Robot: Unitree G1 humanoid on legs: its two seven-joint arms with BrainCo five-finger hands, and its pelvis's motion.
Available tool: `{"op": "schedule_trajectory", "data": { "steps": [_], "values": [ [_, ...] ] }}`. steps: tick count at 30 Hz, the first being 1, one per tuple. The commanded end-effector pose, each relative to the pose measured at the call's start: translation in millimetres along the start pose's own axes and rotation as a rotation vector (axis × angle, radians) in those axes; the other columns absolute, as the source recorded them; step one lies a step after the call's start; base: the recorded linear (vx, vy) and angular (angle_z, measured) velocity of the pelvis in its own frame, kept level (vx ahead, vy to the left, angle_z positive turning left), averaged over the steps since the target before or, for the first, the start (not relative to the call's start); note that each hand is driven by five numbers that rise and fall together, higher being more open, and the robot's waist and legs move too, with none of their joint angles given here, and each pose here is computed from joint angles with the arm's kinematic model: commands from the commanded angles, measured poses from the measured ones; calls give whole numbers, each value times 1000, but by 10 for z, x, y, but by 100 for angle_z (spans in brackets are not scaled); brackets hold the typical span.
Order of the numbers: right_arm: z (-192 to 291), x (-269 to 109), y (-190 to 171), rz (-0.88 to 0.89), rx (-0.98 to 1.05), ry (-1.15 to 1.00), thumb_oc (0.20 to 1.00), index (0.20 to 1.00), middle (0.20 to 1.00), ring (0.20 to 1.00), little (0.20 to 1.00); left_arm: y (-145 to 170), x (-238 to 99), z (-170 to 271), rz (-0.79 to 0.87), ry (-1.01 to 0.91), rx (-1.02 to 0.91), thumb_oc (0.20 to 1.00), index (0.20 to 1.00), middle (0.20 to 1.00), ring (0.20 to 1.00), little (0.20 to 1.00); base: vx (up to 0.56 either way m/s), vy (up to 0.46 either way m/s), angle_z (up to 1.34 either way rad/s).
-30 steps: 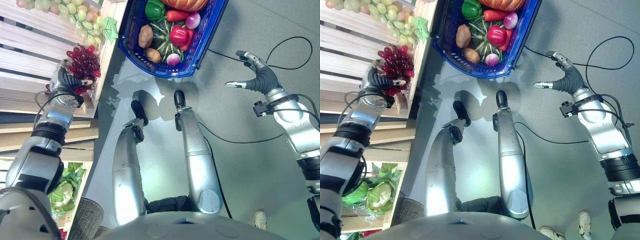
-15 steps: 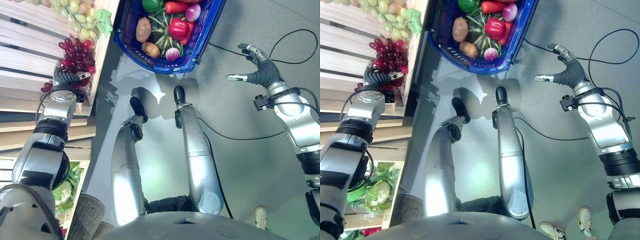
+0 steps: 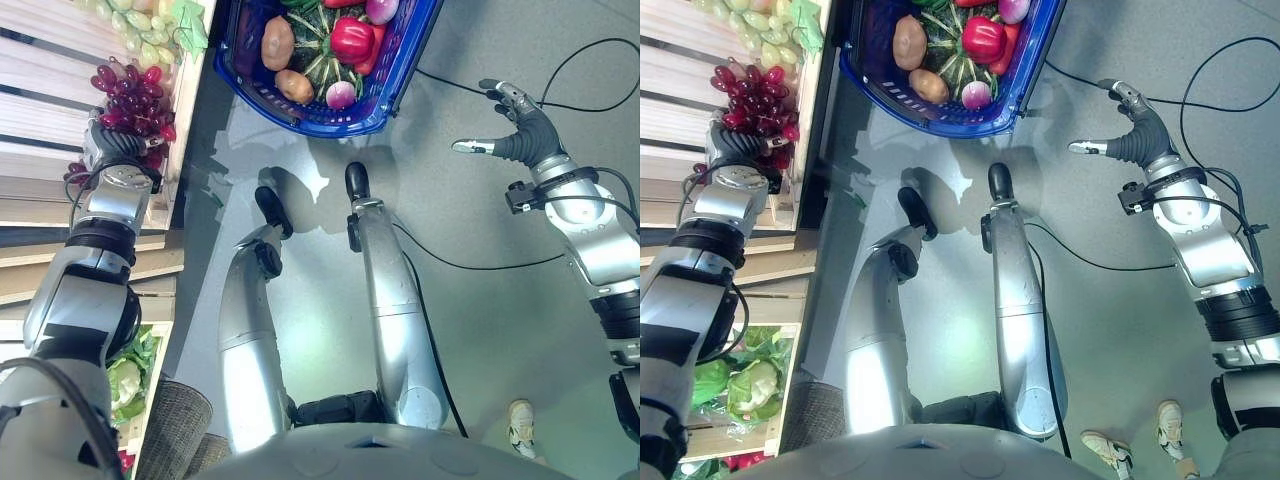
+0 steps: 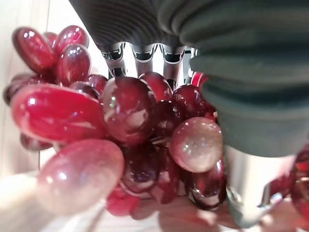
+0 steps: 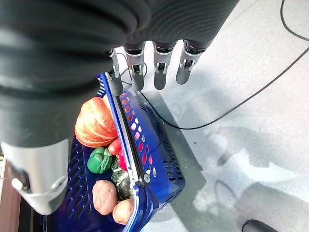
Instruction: Pick up fruits and vegetables into the basket
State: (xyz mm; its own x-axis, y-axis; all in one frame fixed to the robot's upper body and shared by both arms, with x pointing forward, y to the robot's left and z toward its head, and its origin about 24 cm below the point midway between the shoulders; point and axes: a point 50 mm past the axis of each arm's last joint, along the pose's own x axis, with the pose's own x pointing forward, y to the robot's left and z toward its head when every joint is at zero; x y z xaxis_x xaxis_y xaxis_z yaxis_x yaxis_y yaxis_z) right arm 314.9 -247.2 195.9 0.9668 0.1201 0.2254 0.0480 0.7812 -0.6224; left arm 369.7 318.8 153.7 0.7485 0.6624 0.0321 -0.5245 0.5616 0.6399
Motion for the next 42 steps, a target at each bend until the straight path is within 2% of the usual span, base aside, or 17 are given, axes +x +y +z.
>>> {"op": "schedule_trajectory", "data": {
  "steps": [1, 7, 15, 16, 17, 18, 33, 34, 35, 42],
  "values": [
    [90, -6, 3, -6, 29, -73, 1000, 1000, 1000, 1000, 1000, 150, 53, -273, 94, 28, 378, 1000, 1000, 1000, 1000, 1000, 0, 0, 0],
    [110, 9, -22, -14, 30, -91, 1000, 1000, 1000, 1000, 1000, 235, 81, -231, 129, 14, 632, 1000, 1000, 1000, 1000, 1000, -2, -7, -6],
    [96, 24, 17, -27, 37, -100, 1000, 1000, 1000, 1000, 1000, 81, 45, -265, 64, 11, 599, 1000, 1000, 1000, 1000, 1000, -2, -15, -6],
    [97, 22, 23, -28, 38, -102, 1000, 1000, 1000, 1000, 1000, 57, 37, -269, 59, 6, 594, 667, 667, 667, 667, 667, -3, -21, -8],
    [100, 22, 27, -29, 41, -105, 1000, 1000, 1000, 1000, 1000, 42, 32, -273, 54, 2, 589, 376, 376, 376, 376, 376, -4, -12, -5],
    [102, 22, 27, -28, 42, -106, 1000, 1000, 1000, 1000, 1000, 36, 30, -274, 50, 2, 584, 200, 200, 200, 200, 200, 0, 0, 0],
    [135, -11, 72, -24, 48, -121, 1000, 1000, 1000, 1000, 1000, -118, -15, -174, -45, -62, 290, 200, 200, 200, 200, 200, 0, 0, 0],
    [137, -14, 79, -24, 48, -121, 1000, 1000, 1000, 1000, 1000, -134, -21, -179, -61, -52, 253, 200, 200, 200, 200, 200, 0, 0, 0],
    [140, -27, 104, -21, 49, -123, 1000, 1000, 1000, 1000, 1000, -204, -46, -205, -135, -32, 132, 200, 200, 200, 200, 200, 0, 0, 0],
    [139, -70, 145, -10, 31, -105, 1000, 1000, 1000, 1000, 1000, -402, -167, -229, -366, -33, -227, 200, 200, 200, 200, 200, 2, 17, 0]
  ]
}}
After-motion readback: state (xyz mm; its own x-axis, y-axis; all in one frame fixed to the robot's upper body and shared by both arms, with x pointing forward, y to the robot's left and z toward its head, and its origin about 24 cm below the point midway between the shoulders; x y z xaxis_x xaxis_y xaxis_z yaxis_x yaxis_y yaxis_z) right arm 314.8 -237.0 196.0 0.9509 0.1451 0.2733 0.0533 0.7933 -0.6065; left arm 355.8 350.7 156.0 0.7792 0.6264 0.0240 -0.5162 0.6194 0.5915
